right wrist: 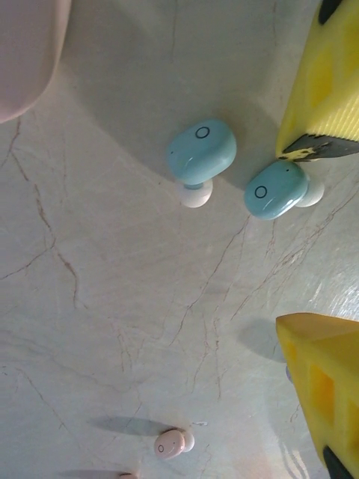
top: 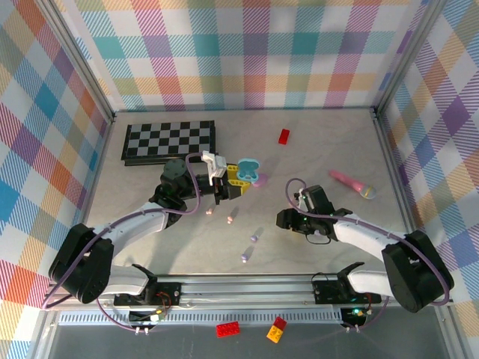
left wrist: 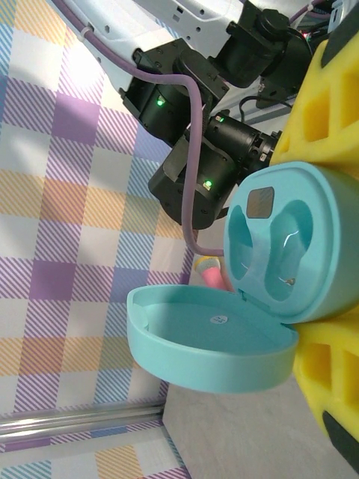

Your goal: Insert wireless bluetooth earbuds into charging case

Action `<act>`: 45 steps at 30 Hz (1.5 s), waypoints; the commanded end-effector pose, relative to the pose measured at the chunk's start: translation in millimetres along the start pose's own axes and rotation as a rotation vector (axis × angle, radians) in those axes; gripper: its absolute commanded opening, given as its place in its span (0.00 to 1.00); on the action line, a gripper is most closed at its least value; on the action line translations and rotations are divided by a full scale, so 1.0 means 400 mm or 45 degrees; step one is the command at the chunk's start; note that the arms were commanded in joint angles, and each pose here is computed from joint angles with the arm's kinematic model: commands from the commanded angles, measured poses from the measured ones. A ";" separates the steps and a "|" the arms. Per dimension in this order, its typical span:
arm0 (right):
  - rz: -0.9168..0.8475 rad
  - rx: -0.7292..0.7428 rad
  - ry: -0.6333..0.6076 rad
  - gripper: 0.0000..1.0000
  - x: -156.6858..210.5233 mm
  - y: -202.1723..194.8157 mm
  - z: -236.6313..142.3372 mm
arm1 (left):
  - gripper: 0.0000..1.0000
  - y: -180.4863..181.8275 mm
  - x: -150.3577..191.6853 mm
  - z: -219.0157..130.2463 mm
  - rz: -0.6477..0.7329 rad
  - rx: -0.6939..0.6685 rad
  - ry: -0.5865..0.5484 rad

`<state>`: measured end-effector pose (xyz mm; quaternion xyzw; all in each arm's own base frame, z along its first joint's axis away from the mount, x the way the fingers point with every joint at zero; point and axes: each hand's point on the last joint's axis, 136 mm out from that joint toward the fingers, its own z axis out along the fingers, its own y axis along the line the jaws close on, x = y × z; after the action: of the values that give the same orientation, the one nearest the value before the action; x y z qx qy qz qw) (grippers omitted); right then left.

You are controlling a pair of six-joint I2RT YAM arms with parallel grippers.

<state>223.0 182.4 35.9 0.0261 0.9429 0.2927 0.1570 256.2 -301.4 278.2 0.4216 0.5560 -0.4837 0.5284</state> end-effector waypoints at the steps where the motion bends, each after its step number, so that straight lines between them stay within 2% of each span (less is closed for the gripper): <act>1: -0.040 -0.023 -0.030 0.56 -0.030 0.019 -0.002 | 0.35 -0.010 -0.030 -0.012 0.074 0.014 -0.029; 11: -0.103 -0.014 -0.004 0.58 -0.040 0.018 0.013 | 0.35 -0.009 -0.024 -0.010 0.066 0.019 -0.022; 28: -0.249 -0.113 0.054 0.59 -0.040 0.050 0.034 | 0.35 -0.010 -0.024 -0.011 0.058 0.019 -0.021; 36: -0.228 -0.098 0.140 0.53 0.002 0.030 0.039 | 0.35 -0.010 -0.024 -0.012 0.058 0.018 -0.020; 45: -0.199 -0.063 0.178 0.39 0.025 0.015 0.027 | 0.35 -0.011 -0.023 -0.011 0.054 0.023 -0.018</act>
<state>220.9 194.0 24.3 -0.0691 0.9435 0.2995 0.1240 256.5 -300.6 277.0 0.4253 0.5552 -0.4804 0.5292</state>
